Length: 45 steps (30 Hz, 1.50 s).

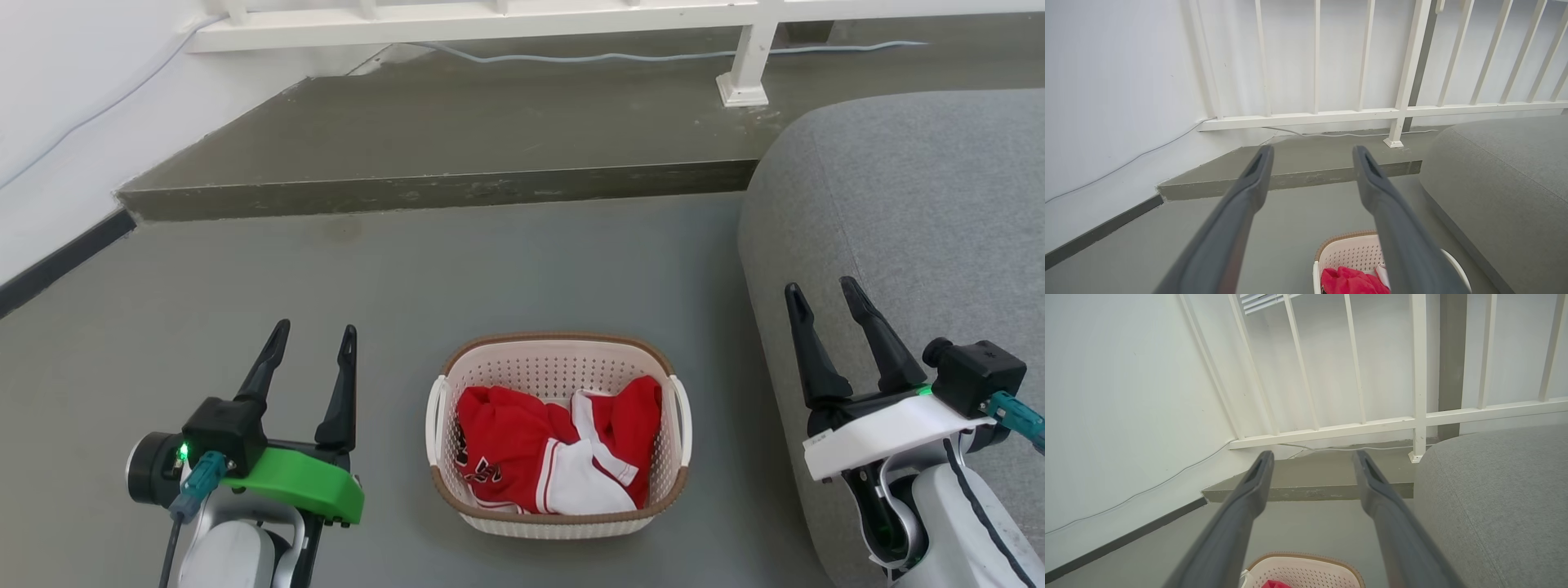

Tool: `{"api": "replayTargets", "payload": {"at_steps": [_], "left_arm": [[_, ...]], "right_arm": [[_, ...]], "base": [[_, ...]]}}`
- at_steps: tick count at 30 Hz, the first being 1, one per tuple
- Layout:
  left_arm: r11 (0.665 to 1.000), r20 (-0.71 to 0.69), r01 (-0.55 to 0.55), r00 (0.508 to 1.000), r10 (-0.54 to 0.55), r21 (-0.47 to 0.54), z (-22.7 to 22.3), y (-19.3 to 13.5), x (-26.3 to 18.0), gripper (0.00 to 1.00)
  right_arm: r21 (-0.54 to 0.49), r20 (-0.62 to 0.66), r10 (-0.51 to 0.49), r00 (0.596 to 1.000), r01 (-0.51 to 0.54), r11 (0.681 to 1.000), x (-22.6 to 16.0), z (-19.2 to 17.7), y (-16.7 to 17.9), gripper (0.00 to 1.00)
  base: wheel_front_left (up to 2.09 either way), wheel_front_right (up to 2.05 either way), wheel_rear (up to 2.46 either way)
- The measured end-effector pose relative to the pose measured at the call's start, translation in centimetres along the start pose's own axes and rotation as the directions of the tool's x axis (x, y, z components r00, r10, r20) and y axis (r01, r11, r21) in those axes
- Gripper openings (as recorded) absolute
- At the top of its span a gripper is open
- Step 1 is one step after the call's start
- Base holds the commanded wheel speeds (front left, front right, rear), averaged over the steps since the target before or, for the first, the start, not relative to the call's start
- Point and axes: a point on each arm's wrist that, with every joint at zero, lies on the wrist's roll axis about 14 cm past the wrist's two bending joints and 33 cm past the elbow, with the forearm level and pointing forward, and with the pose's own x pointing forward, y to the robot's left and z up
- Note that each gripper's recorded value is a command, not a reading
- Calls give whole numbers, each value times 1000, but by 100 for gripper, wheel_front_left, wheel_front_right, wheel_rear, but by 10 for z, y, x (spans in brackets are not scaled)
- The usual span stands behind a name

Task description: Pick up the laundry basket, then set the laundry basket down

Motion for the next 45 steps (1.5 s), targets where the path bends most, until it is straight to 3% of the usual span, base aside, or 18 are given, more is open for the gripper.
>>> {"api": "replayTargets", "payload": {"at_steps": [18, 35, 45], "left_arm": [[1000, -4, -7, 1000, 7, -5, -2, 2, 2, 100], [998, -57, 15, 998, -18, -57, -30, 1, 34, 100], [996, -138, 20, 990, -32, -86, -71, 3, 63, 100]], "right_arm": [[6, -11, -28, 1000, 28, 1000, 1, -5, -7, 100], [12, -81, -57, 995, 58, 998, 24, -34, -26, 100], [5, -175, -97, 980, 100, 995, 40, -72, -50, 100]], "base": [[0, 0, 0], [0, 0, 0], [0, 0, 0]]}}
